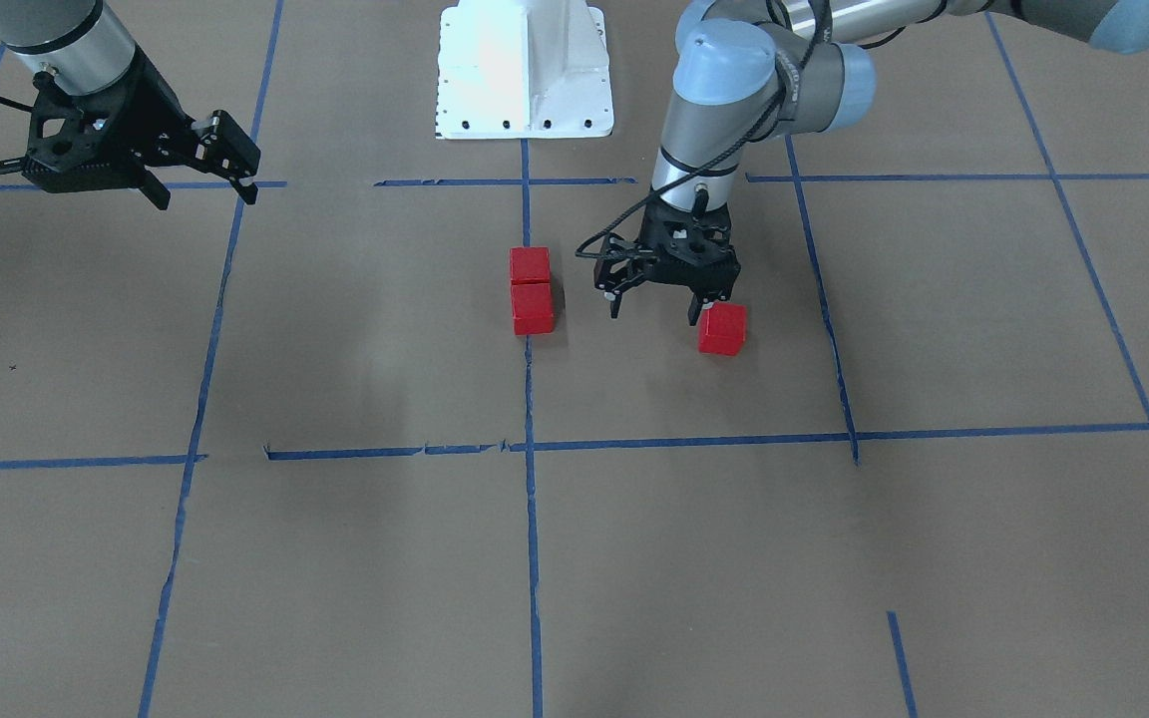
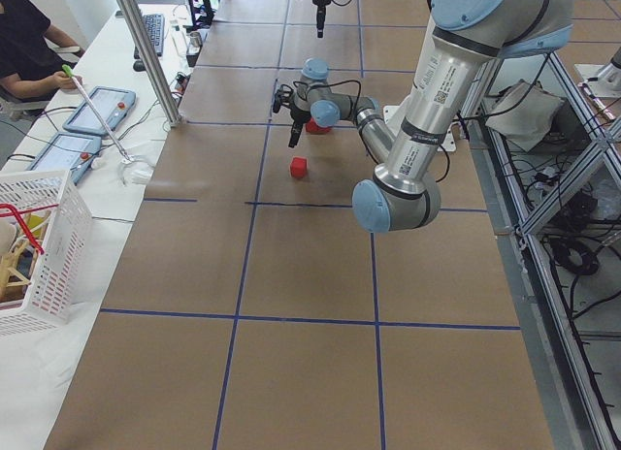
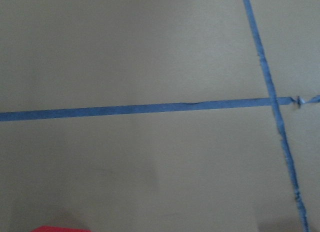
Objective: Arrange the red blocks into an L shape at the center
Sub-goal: 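Open the left gripper and move it back to the remaining red cube, then grasp the last red cube with the left gripper and lift it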
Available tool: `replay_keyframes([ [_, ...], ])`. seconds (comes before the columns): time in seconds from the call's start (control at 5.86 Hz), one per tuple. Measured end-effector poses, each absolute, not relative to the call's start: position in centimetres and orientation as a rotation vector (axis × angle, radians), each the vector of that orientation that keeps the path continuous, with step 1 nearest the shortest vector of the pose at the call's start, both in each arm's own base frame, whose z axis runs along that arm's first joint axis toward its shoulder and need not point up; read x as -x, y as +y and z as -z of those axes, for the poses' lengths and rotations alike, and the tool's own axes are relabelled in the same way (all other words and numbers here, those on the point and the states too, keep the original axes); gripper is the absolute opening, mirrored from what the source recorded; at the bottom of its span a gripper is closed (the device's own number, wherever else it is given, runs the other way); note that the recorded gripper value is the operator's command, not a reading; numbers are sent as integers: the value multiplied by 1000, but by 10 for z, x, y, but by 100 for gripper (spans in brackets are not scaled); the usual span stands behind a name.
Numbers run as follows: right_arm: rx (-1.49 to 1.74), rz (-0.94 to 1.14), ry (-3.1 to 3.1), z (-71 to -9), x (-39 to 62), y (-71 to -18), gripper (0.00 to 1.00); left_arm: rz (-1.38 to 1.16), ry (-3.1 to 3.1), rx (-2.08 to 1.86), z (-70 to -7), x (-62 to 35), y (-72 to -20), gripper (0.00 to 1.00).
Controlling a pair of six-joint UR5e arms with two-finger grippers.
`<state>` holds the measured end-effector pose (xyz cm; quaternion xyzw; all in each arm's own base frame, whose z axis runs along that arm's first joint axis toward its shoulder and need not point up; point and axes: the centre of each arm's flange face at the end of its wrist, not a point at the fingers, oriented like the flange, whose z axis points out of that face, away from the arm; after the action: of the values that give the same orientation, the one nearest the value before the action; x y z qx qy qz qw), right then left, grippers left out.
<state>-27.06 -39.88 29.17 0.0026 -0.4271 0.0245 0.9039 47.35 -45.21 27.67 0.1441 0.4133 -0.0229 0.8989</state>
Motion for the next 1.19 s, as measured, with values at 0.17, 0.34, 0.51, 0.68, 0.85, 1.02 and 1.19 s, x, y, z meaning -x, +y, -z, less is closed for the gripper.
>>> replay_keyframes([
  [0.17,-7,-51,-885,-290,270,-398,100,47,832,-282,-295,-467,-453,99],
  [0.34,-7,-53,-889,-289,269,-397,100,45,818,-273,-306,-465,-453,99],
  [0.51,-7,-56,-891,-287,269,-397,100,46,810,-268,-311,-464,-454,99],
  [0.68,-8,-58,-892,-287,268,-396,100,47,803,-263,-316,-466,-455,99],
  [0.85,-8,-59,-893,-286,267,-396,100,45,795,-254,-321,-468,-455,99],
  [1.02,-7,-60,-893,-286,267,-396,100,43,787,-245,-327,-471,-456,99],
  [1.19,-7,-60,-892,-287,268,-396,100,38,777,-239,-332,-473,-456,97],
])
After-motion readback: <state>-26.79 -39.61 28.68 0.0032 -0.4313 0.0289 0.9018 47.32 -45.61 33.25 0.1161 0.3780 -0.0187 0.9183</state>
